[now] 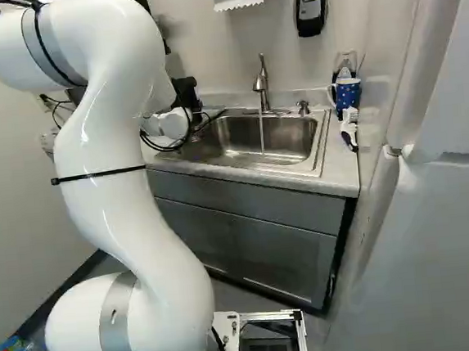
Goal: Rinse the cup and place it in the tray
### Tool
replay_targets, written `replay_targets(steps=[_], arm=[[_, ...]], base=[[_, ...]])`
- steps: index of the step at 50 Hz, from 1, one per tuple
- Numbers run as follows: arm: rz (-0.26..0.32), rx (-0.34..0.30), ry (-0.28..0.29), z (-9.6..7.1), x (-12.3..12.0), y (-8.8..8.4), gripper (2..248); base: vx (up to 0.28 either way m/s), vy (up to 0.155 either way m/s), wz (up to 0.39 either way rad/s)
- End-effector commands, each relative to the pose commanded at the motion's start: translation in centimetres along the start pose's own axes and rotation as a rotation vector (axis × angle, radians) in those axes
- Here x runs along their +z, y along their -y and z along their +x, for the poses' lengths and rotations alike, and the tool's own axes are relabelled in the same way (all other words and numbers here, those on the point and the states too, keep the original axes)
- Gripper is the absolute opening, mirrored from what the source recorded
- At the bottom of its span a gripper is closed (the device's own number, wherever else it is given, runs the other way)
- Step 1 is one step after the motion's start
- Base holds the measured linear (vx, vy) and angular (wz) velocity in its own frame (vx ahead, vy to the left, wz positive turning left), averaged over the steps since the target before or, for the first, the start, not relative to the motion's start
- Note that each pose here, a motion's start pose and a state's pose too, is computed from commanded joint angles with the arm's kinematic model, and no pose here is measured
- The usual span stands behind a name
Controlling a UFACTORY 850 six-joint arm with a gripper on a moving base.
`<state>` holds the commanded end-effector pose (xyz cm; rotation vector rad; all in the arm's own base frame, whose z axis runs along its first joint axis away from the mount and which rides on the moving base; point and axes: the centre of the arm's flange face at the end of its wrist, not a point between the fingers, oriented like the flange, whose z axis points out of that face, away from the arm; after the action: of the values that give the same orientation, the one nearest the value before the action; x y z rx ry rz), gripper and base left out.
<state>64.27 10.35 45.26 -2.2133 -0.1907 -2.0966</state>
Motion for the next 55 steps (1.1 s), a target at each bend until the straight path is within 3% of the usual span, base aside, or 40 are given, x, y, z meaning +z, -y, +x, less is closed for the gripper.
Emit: replay_targets(steps=[47,48,52,53,55], arm=[[-0.030,0.027,0.018,-0.16,-0.01,-0.27,116],[-0.030,0.027,0.018,-0.16,-0.01,-0.27,127],[-0.030,0.027,0.018,-0.16,-0.01,-0.27,127],[-0.030,0.027,0.018,-0.16,-0.01,-0.27,159],[-0.030,0.027,0.018,-0.16,-0.01,-0.27,159]], base=[[0.000,0.000,0.000],[0.000,0.000,0.000],[0.000,0.000,0.000],[0.000,0.000,0.000],[0.000,0.000,0.000]])
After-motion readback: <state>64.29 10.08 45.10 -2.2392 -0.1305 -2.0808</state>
